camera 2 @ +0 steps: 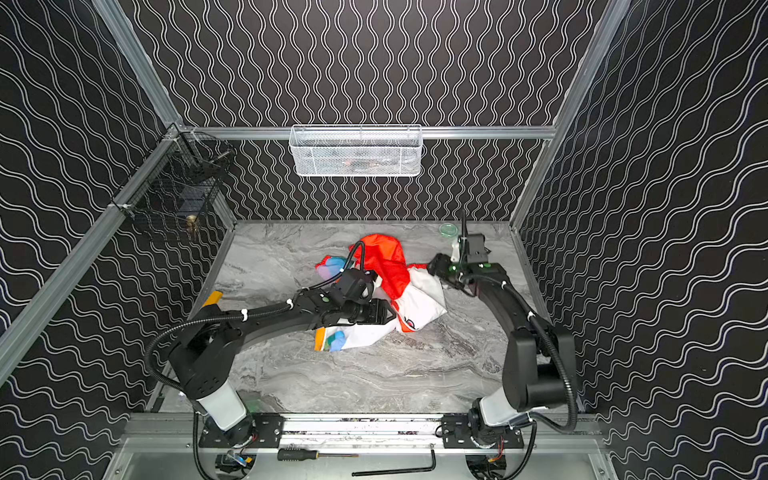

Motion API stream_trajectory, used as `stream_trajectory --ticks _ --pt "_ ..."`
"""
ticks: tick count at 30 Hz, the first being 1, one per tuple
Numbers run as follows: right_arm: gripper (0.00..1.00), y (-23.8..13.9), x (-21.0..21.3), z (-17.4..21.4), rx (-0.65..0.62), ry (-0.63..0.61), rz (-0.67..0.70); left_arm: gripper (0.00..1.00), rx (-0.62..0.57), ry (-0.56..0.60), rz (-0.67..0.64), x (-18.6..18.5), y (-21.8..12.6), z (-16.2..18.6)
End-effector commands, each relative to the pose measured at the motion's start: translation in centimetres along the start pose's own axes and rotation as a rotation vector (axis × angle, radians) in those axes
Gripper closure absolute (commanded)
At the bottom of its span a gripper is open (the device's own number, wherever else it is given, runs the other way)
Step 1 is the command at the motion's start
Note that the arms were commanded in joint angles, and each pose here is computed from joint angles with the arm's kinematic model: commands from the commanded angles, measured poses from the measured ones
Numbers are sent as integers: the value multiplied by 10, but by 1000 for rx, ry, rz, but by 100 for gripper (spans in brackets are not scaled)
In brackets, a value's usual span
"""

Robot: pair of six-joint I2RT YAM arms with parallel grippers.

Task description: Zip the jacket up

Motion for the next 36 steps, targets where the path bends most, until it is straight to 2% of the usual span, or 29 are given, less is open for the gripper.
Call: stream_trajectory --ticks 1,6,10,12,15,20,22,25,30,36 --pt "32 3 -20 15 16 37 2 37 -29 -11 58 -14 5 -13" --pt "29 14 -40 32 50 94 -2 37 -14 -8 53 -13 17 -14" --pt "29 25 -43 39 87 124 -25 42 -8 -2 65 -15 24 -16" --pt "29 30 -43 42 104 136 -41 50 -11 -2 66 -15 24 -19" --pt "32 36 -46 46 121 155 -51 69 -17 11 69 -19 23 -22" --pt "61 44 -42 50 156 174 -92 93 -12 29 56 -19 21 -24" --pt "74 43 -38 48 159 176 -109 99 -13 36 49 -20 18 -25" --pt "88 37 -29 44 148 164 -134 100 -24 57 34 -21 12 -30" --pt "99 20 -13 29 109 127 -151 100 -53 112 3 -28 -8 -42" --pt "100 -2 10 10 62 74 -173 100 -85 174 -29 -36 -29 -57"
Point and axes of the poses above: each gripper's point midway between its finger pads, its own y axis out along the fingers, its own x axis along the line the jaws close on, z = x × y, the point moved 1 cm from there along -y, back along the fingers, and after that the axes turned 8 degrees about y, right-handed, at the moved point
